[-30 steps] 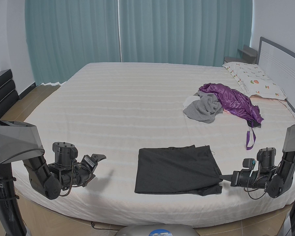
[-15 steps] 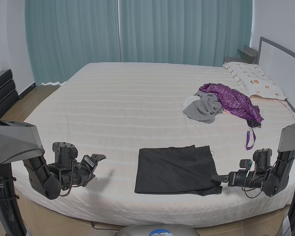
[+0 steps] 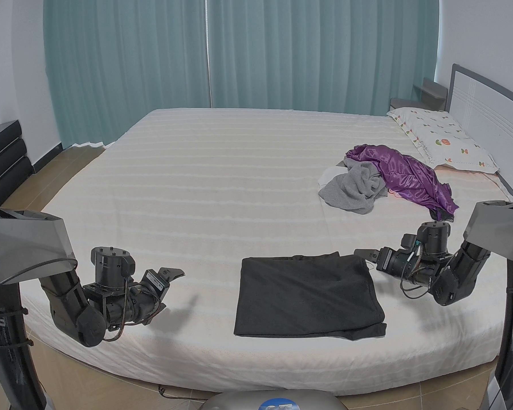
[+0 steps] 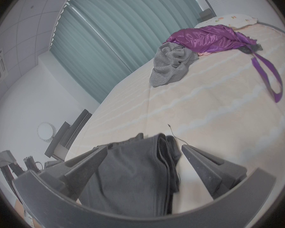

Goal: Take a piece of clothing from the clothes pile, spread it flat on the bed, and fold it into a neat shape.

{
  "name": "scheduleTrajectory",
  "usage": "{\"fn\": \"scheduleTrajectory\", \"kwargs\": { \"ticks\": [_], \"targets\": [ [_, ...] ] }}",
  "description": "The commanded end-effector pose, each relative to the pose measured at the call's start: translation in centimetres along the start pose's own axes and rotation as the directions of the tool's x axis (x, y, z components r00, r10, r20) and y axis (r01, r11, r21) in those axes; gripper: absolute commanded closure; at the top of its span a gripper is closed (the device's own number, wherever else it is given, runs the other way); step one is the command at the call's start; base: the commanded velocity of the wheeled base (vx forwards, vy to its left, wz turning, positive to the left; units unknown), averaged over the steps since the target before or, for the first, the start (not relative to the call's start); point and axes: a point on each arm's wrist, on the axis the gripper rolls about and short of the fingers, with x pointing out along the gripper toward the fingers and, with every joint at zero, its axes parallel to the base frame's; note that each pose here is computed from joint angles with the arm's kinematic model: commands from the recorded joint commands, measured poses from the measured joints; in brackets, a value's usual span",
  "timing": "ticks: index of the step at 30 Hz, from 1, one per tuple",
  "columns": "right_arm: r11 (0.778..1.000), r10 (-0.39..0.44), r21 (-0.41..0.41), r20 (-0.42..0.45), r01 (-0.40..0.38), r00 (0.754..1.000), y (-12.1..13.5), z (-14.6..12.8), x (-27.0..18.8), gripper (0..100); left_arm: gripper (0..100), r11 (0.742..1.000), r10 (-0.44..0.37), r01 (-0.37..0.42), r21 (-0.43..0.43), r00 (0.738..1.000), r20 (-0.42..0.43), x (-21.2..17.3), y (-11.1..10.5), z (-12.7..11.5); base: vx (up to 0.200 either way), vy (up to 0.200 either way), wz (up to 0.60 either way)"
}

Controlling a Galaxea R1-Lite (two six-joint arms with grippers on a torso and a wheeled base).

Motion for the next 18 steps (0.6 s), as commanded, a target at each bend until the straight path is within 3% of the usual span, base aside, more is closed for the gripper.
{"fn": "scheduleTrajectory", "kwargs": {
  "ticks": [1, 8, 9, 18],
  "targets": [
    [0.998, -0.007, 0.056, -0.034, 0.009, 0.999, -0.6, -0.7, 4.1, 0, 0, 1.0, -0.002, 0.002, -0.001, 1.0, 0.001, -0.1, 0.0, 0.0, 0.0, 0.0, 0.0],
    [0.998, -0.013, 0.06, -0.044, 0.015, 0.999, -1.0, -0.2, 5.7, 0, 0, 1.0, 0.0, 0.0, -0.001, 1.0, 0.0, -0.1, 0.0, 0.0, 0.0, 0.0, 0.0],
    [0.998, -0.017, 0.063, -0.048, 0.02, 0.999, -1.0, -0.2, 5.8, 100, 0, 1.0, 0.001, -0.001, 0.0, 1.0, -0.001, 0.0, 0.0, 0.0, 0.0, 0.0, 0.0],
    [0.997, -0.026, 0.073, 0.007, 0.026, 1.0, -2.1, 1.5, 5.3, 100, 0, 1.0, 0.002, -0.002, 0.002, 1.0, -0.001, -0.1, 0.1, 0.0, 0.0, 0.0, 0.0]
  ]
}}
